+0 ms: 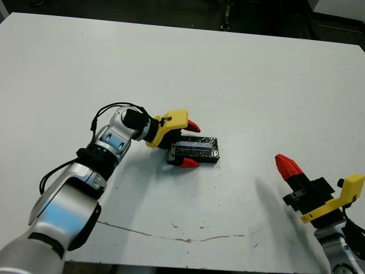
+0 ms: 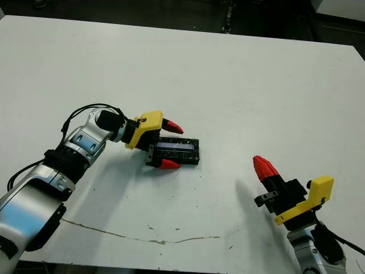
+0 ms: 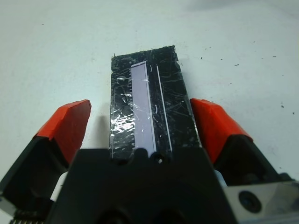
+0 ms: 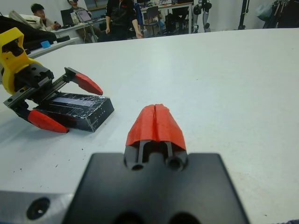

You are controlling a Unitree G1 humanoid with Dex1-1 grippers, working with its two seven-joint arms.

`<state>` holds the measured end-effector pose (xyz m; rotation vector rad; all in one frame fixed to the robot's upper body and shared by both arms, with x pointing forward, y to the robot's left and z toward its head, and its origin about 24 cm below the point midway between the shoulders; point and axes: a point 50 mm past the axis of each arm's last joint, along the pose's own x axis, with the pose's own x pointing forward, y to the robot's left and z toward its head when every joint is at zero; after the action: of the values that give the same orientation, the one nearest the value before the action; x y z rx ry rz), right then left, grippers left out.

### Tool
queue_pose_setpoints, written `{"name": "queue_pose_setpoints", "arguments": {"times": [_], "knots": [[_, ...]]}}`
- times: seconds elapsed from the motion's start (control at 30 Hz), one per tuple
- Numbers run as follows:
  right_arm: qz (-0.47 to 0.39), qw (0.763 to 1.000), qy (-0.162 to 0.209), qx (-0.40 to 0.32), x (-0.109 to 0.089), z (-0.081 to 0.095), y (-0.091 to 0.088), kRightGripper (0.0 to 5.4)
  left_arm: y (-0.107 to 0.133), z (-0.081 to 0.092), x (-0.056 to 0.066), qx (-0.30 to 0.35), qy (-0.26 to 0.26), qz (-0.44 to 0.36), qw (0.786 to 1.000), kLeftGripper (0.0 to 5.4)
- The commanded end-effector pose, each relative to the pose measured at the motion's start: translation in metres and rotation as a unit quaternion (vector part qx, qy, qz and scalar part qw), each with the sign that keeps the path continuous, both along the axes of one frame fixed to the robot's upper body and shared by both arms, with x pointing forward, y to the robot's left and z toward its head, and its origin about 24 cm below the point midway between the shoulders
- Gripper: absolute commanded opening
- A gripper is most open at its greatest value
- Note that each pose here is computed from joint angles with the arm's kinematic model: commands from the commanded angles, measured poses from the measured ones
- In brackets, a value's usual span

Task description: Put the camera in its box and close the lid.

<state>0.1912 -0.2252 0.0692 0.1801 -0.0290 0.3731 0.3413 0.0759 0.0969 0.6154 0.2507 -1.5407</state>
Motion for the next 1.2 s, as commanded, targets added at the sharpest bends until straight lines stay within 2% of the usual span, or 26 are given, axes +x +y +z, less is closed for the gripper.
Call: {"name": "queue_pose_setpoints", "arguments": {"times": [0.03,0.27,0.6,0.83,1.2], "knots": [[-0.001,1.000,0.002,-0.004,-0.001,0.000,-0.004,0.00,-0.018,-0.040,-0.026,0.014,0.075,-0.048,0.996,5.39],[-0.002,1.000,0.003,-0.007,-0.001,0.000,-0.004,0.00,0.012,-0.037,-0.025,-0.005,0.125,-0.008,0.992,5.39],[0.003,1.000,0.000,-0.001,-0.001,-0.001,-0.004,0.00,0.076,-0.040,-0.034,-0.006,0.158,0.070,0.985,5.39],[0.006,1.000,0.005,0.000,-0.001,-0.001,-0.004,0.00,0.117,-0.030,-0.038,-0.006,0.123,0.133,0.983,5.39],[0.006,1.000,0.006,-0.004,-0.002,-0.001,-0.003,0.00,0.167,-0.014,-0.047,-0.011,0.073,0.230,0.970,5.39]]}}
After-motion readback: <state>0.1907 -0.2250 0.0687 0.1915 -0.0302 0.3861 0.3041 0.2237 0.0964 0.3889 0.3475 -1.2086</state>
